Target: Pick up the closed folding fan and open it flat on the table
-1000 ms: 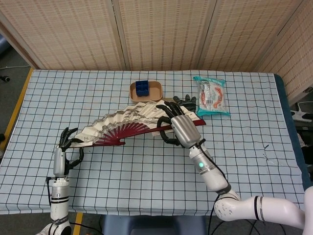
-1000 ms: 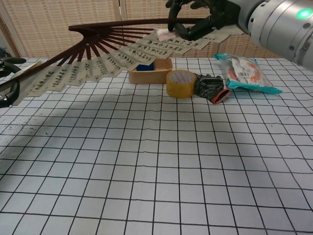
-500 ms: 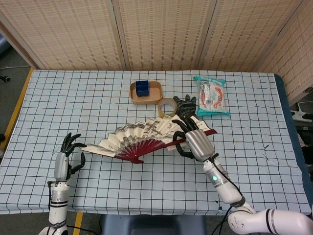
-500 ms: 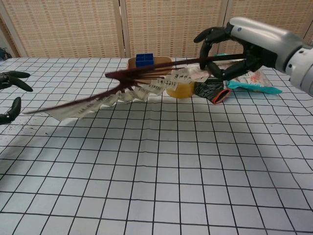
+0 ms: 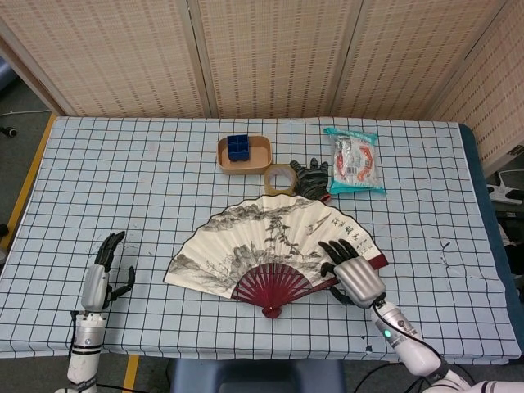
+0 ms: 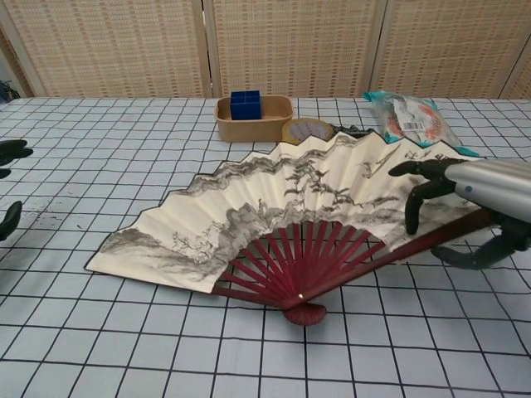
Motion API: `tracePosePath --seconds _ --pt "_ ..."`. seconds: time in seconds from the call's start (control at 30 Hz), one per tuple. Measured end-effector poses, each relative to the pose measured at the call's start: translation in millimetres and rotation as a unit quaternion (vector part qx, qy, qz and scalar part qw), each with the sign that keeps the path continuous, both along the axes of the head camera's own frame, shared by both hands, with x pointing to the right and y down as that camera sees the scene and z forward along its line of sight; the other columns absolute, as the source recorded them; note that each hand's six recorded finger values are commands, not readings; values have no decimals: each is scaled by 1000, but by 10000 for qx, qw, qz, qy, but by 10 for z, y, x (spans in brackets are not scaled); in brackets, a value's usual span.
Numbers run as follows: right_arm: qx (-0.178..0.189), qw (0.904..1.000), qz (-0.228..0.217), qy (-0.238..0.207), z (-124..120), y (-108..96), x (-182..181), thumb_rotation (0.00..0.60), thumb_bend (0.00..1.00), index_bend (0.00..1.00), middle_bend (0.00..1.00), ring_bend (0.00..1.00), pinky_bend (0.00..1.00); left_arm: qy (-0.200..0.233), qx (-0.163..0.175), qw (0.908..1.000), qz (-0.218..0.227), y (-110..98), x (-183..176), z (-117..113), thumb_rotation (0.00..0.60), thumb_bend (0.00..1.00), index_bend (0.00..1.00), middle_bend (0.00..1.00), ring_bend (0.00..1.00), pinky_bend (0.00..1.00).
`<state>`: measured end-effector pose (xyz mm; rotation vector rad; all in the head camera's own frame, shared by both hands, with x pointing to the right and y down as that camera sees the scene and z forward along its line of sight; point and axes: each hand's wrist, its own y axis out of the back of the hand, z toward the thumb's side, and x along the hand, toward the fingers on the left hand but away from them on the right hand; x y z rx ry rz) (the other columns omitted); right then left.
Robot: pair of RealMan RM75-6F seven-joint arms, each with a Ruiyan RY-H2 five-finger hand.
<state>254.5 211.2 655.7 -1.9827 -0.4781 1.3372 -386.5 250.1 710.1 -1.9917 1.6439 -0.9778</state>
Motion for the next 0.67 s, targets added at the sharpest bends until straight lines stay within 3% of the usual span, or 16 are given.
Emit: tracePosePath --seconds 0.2,0.33,0.43,0.5,0.67 --pt "-514 9946 -350 830 76 218 372 600 117 0 0 0 0 195 -100 9997 103 3 -100 -158 600 487 0 0 0 75" --pt "-495 9946 -244 881 5 216 490 600 112 0 0 0 0 132 -230 9990 353 -4 -185 -354 600 474 0 0 0 71" --pt "-77 9980 65 630 -135 161 536 600 113 0 0 0 0 -377 -292 9962 726 -31 -318 -571 600 460 0 0 0 66" --pt "409 9973 315 529 -283 122 639 600 114 0 0 0 0 -955 -298 9899 1001 -41 -421 -717 600 456 0 0 0 58" --pt "1550 9807 1008 632 -700 201 1071 600 116 0 0 0 0 -2277 -116 9632 1422 -18 -448 -1019 600 455 0 0 0 53"
